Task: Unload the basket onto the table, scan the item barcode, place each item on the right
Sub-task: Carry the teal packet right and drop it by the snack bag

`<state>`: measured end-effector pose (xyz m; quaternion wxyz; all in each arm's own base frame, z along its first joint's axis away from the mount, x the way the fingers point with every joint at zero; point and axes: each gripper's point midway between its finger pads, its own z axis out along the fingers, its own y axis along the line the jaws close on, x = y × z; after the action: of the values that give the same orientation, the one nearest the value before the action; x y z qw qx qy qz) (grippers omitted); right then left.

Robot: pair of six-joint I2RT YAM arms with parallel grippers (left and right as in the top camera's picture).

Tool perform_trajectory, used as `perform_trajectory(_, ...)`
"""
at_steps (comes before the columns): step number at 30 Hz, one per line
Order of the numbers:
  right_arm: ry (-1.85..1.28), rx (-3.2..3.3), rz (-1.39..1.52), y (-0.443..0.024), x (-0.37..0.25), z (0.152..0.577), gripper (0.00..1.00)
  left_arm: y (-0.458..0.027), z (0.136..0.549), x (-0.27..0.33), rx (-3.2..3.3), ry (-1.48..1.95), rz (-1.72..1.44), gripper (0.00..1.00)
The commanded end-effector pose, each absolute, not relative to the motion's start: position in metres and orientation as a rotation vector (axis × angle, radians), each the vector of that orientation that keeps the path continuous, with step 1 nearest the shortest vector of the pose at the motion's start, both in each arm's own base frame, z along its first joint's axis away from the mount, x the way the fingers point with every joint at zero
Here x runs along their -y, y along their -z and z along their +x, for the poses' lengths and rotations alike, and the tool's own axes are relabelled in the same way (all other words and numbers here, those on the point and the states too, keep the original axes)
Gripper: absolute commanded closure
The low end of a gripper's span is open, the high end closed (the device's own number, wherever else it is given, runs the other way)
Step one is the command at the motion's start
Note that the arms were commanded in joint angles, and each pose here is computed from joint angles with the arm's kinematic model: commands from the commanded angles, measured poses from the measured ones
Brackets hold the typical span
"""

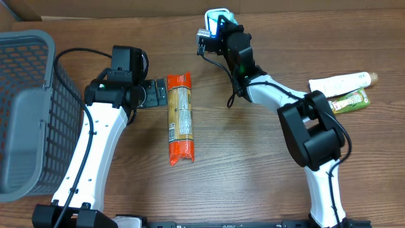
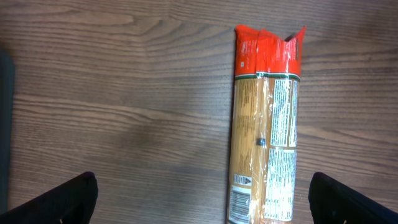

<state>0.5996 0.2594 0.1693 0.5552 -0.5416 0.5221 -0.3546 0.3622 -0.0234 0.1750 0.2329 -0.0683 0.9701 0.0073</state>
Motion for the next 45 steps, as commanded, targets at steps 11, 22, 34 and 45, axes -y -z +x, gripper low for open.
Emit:
perform_trajectory(11,0.048,-1.971,-0.612,-0.303,-0.186,0.469,0.96,-0.177,0.364,0.023,-2.660,-0.037,-0.158,0.00)
perform_trajectory(22,-0.136,-2.589,0.390,-0.187,0.014,0.423,0.96,-0.177,0.364,0.023,-2.660,-0.037,-0.158,0.00)
perform_trajectory(34,-0.034,-2.705,0.643,-0.104,0.121,0.411,0.76,-0.177,0.364,0.023,-2.660,-0.037,-0.158,0.00)
perform_trajectory(45,-0.587,-2.622,0.604,-0.181,0.061,0.430,0.00,-0.177,0.364,0.023,-2.660,-0.037,-0.158,0.00)
